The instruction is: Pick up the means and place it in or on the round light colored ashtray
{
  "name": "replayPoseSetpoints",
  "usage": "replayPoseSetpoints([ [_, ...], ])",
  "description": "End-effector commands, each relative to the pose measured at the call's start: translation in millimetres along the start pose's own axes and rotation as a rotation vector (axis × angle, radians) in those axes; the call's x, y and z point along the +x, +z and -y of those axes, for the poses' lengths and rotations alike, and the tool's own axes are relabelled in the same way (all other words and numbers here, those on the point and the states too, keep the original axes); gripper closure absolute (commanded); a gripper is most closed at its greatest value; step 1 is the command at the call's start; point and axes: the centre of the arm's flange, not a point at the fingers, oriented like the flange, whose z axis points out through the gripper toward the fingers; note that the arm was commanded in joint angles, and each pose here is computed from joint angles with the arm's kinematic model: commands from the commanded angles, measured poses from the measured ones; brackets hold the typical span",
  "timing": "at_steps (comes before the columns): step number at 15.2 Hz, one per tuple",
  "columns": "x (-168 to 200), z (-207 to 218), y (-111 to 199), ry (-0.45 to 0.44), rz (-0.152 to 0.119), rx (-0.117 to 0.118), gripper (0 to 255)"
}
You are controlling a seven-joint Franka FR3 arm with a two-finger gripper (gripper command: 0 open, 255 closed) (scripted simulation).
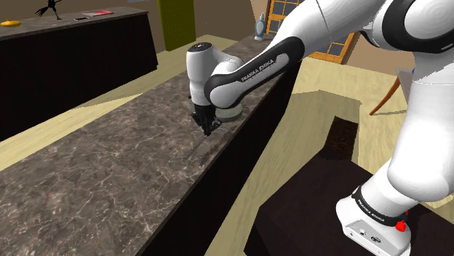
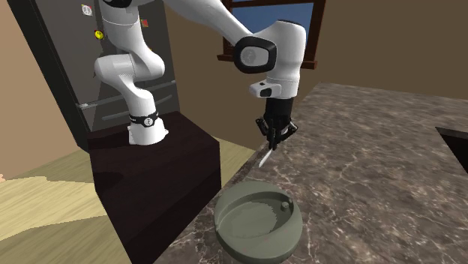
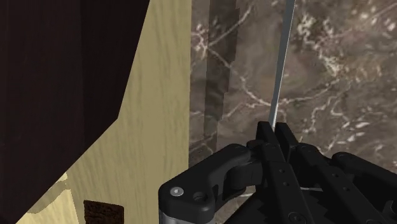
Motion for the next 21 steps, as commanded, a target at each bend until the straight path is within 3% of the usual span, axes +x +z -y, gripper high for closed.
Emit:
replayPoseSetpoints([
  [1, 0.6, -0.6, -11.5, 0.0, 0.0, -0.001, 255],
  [14, 3.8, -0.8, -75.1, 0.0, 0.0, -0.001, 255],
  [21, 94.2, 18.4, -78.6, 0.0, 0.0, -0.001, 255],
])
